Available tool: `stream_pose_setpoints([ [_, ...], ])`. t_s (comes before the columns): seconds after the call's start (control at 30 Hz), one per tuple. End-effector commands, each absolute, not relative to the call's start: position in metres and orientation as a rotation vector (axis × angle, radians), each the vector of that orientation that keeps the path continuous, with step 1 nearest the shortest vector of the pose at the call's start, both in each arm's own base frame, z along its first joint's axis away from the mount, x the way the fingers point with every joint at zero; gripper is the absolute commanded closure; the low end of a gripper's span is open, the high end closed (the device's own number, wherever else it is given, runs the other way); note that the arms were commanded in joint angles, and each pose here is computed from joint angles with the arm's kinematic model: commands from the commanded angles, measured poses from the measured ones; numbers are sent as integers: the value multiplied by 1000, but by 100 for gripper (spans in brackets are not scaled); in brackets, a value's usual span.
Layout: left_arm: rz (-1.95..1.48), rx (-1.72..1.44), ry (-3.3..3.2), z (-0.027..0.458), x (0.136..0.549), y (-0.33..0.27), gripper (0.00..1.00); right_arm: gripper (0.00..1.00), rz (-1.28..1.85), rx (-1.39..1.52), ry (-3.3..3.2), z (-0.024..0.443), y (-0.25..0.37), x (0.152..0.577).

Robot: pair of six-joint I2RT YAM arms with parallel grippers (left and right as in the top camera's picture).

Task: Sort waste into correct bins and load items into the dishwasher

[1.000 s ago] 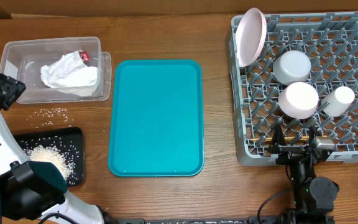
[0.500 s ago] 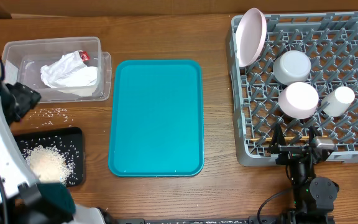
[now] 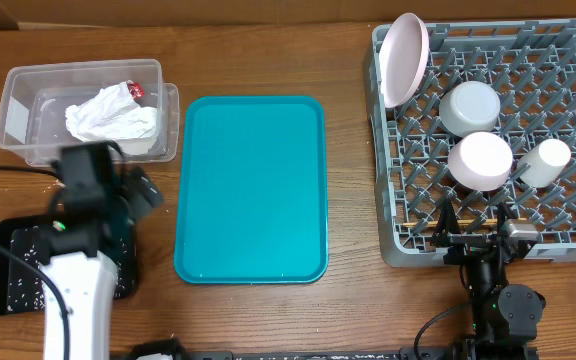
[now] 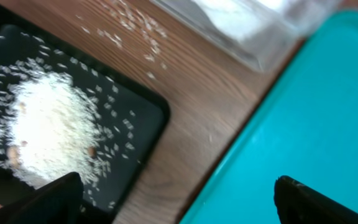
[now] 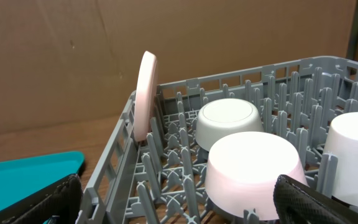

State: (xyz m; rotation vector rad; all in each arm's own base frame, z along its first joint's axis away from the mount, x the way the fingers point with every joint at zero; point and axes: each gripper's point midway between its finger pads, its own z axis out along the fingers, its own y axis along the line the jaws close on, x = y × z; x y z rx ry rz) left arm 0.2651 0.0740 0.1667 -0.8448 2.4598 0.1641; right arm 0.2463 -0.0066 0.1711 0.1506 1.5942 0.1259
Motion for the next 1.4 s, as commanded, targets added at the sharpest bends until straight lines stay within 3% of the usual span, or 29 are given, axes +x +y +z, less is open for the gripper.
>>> stream_pose_setpoints([
  [0.0, 142, -722, 2464, 159, 248, 54, 0, 0, 119, 152, 1589, 170, -7, 246],
  [0.23, 116, -685, 2384, 134, 237, 50, 0, 0, 119, 152, 1589, 170, -7, 246],
  [0.53, -75, -285, 2217, 91, 259, 14, 0, 0, 119, 152, 1589, 170, -7, 246],
  [1.37, -82, -216, 1803, 119, 250, 15, 0, 0, 119, 152, 1589, 170, -7, 246],
])
